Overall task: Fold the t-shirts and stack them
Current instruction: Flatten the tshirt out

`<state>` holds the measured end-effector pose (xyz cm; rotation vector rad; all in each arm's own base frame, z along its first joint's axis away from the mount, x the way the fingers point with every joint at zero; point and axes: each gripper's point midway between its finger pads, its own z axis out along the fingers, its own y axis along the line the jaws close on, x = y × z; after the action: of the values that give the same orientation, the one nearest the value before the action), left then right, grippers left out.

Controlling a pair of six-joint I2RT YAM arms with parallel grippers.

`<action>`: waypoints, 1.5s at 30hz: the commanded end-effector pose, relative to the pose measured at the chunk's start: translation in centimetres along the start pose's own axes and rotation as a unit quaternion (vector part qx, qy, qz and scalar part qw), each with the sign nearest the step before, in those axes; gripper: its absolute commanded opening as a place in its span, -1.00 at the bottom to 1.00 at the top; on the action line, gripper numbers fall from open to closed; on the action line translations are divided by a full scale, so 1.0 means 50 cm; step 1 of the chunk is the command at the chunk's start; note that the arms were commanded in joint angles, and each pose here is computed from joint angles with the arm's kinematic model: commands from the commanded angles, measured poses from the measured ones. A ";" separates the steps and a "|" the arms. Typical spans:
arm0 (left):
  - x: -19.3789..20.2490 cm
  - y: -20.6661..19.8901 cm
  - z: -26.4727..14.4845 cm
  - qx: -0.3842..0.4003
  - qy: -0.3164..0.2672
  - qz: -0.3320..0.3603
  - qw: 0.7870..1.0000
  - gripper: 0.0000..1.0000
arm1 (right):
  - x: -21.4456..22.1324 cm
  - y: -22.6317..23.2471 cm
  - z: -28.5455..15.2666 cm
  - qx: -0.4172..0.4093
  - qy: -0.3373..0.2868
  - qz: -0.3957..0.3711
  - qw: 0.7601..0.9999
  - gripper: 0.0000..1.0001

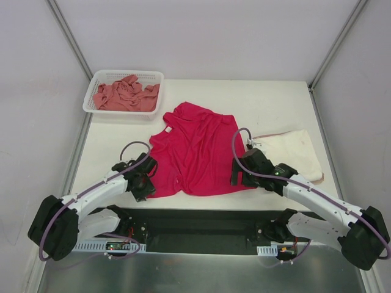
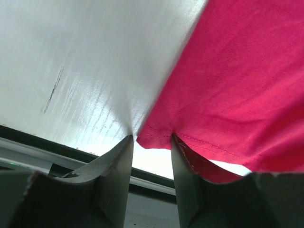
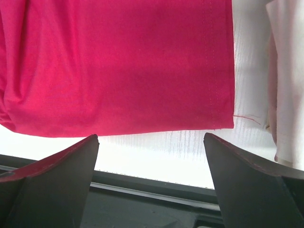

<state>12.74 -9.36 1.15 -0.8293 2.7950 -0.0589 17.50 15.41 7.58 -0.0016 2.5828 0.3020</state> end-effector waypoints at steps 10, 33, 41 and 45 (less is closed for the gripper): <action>-0.055 0.014 0.031 -0.080 -0.040 0.027 0.996 -1.00 | 0.026 -0.015 0.002 0.003 0.011 0.013 1.000 0.93; -0.129 0.131 -0.011 -0.100 -0.136 -0.125 0.978 -1.00 | 0.054 -0.096 0.002 0.134 0.005 0.089 0.987 0.96; -0.192 0.171 -0.063 -0.132 -0.202 -0.185 0.953 -1.00 | 0.040 -0.132 0.006 0.173 -0.038 0.126 0.976 0.97; -0.217 0.181 -0.081 -0.134 -0.220 -0.205 0.944 -1.00 | 0.031 -0.120 0.018 0.167 -0.035 0.126 0.977 0.98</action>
<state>15.46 2.23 4.42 -1.2739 2.2959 0.3291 15.92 10.04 4.50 0.3922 2.5822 -0.0275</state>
